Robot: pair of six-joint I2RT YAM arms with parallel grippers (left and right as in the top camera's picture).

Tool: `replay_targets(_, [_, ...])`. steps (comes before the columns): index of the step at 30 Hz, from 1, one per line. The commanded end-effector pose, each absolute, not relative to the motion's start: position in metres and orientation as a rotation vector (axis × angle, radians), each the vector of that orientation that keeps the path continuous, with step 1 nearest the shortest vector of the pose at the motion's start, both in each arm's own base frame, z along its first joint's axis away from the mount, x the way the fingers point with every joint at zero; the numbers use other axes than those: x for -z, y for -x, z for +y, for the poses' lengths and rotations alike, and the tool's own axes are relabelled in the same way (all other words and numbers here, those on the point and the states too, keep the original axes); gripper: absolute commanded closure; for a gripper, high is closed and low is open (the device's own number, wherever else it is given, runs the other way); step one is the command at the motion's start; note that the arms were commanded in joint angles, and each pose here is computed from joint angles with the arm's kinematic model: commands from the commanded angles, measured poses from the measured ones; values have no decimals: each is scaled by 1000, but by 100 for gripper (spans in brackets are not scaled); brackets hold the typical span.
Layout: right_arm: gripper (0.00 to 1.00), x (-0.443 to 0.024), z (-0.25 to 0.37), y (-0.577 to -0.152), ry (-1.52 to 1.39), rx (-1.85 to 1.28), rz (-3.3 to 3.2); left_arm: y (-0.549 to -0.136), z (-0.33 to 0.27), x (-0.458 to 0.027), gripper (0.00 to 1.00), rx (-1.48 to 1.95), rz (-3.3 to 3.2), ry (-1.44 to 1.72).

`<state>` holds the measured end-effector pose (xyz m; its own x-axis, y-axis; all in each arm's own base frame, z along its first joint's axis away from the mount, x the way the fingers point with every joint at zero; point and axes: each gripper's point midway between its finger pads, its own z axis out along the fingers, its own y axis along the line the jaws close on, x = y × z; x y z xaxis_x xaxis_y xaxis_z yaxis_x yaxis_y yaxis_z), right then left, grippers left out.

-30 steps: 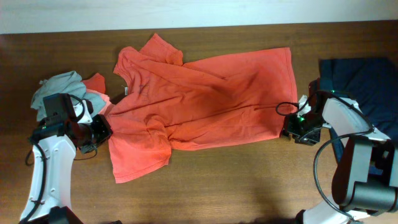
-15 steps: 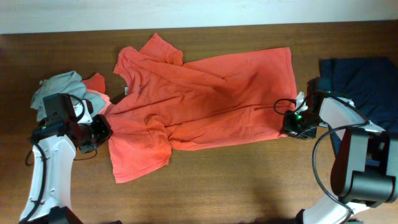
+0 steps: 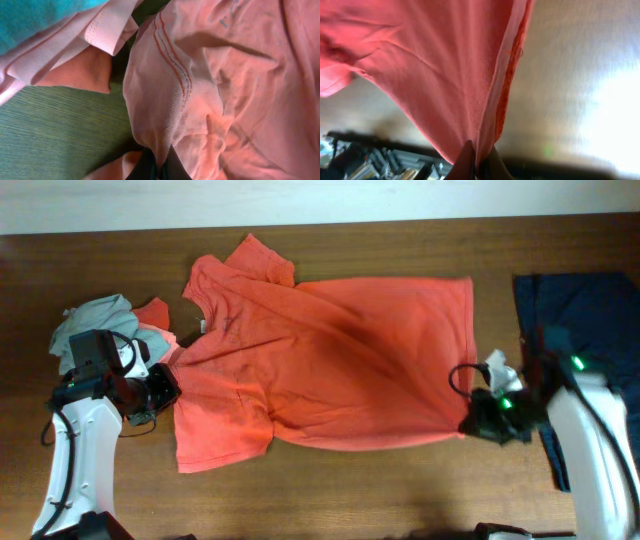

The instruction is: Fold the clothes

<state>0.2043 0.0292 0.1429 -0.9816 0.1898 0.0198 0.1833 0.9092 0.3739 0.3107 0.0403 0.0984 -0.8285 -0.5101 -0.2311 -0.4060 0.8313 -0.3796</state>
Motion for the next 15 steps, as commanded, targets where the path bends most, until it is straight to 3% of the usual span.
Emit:
replay_targets(1, [96,-175,43,-190,-221,-653,2931,-311,38,-101,99,461,2685,656])
replay_targets(9, [96,-192,62,-156,-234,-791,2939,-311,38,-100,99,462,2685,656])
replay_targets(15, [96,-187,50,-220,-169,-723,2779,-311,38,-100,99,462,2686,656])
